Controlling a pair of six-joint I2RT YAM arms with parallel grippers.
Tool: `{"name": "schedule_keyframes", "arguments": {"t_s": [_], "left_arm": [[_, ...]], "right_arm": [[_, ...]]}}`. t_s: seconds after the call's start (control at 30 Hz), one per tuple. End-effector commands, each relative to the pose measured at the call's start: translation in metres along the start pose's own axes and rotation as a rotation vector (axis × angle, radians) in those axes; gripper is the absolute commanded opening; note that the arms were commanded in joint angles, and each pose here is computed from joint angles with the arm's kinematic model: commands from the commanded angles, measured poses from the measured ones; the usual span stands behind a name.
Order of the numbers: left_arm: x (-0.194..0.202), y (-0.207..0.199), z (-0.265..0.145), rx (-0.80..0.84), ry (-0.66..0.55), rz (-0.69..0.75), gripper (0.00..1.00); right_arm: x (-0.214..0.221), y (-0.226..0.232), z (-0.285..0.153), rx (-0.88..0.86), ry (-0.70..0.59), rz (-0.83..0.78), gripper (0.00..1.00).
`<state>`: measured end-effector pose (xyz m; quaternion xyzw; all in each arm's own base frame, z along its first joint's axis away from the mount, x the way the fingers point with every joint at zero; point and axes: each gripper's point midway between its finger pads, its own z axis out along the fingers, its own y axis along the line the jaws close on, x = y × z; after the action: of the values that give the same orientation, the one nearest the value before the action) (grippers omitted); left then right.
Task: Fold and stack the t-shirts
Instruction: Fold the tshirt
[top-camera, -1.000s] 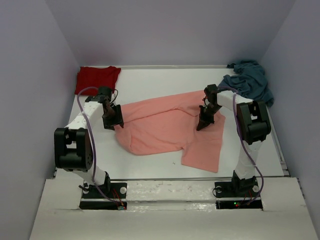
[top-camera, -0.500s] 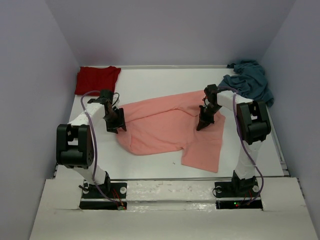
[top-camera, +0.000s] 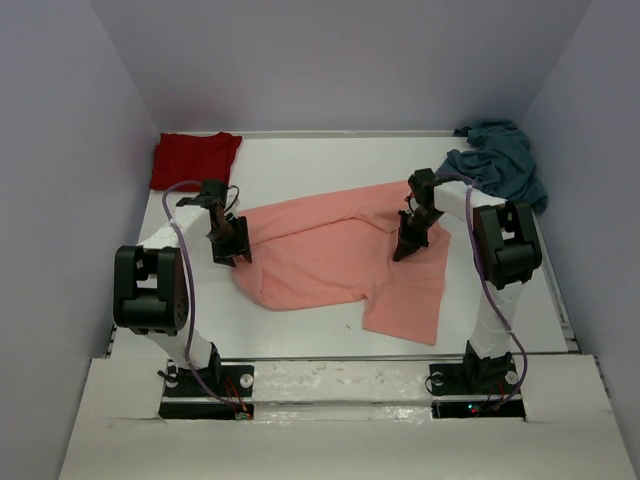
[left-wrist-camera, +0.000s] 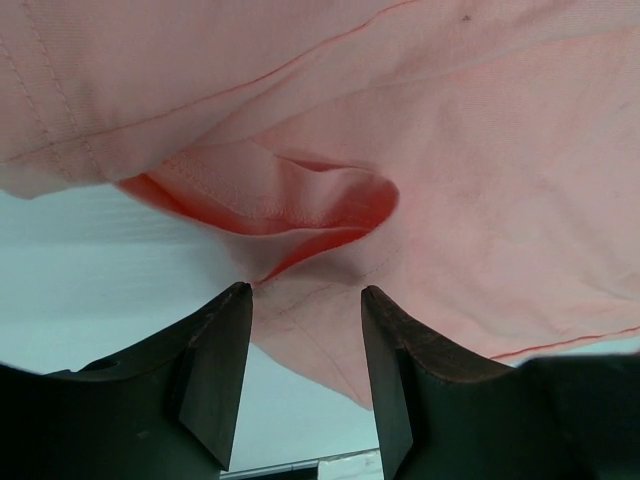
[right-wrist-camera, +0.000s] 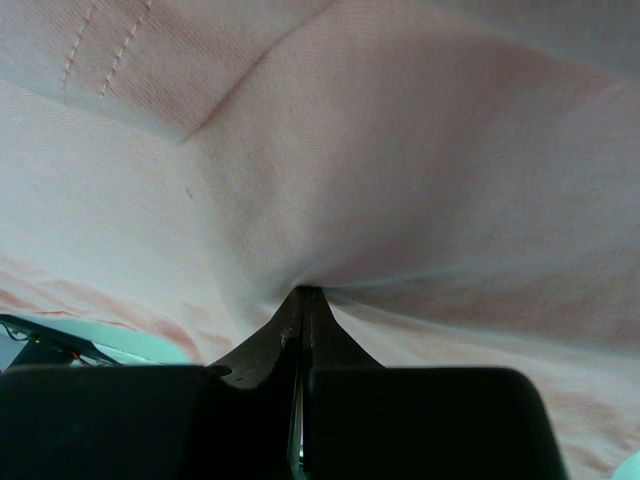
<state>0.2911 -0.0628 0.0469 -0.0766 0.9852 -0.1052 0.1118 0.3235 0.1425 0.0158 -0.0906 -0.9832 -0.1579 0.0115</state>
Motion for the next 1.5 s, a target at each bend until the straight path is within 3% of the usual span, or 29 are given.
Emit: {"name": "schedule_keyframes", "arguments": {"t_s": [0.0,0.77,1.0,1.47], "left_arm": [[-0.011,0.001,-0.006,-0.005,-0.030,0.019,0.57],[-0.031,0.001,-0.002,-0.016,-0.069,0.057,0.57],[-0.024,-0.005,-0.002,0.020,-0.030,0.042,0.49],[-0.005,-0.007,-0.005,0.041,0.025,0.028,0.49]], "right_arm": [[-0.011,-0.016,0.015,0.082,-0.043,-0.040,0.00],[-0.011,-0.015,0.016,0.078,-0.040,-0.038,0.00],[-0.012,-0.016,0.015,0.084,-0.042,-0.038,0.00],[-0.012,-0.016,0.015,0.084,-0.041,-0.041,0.00]]}}
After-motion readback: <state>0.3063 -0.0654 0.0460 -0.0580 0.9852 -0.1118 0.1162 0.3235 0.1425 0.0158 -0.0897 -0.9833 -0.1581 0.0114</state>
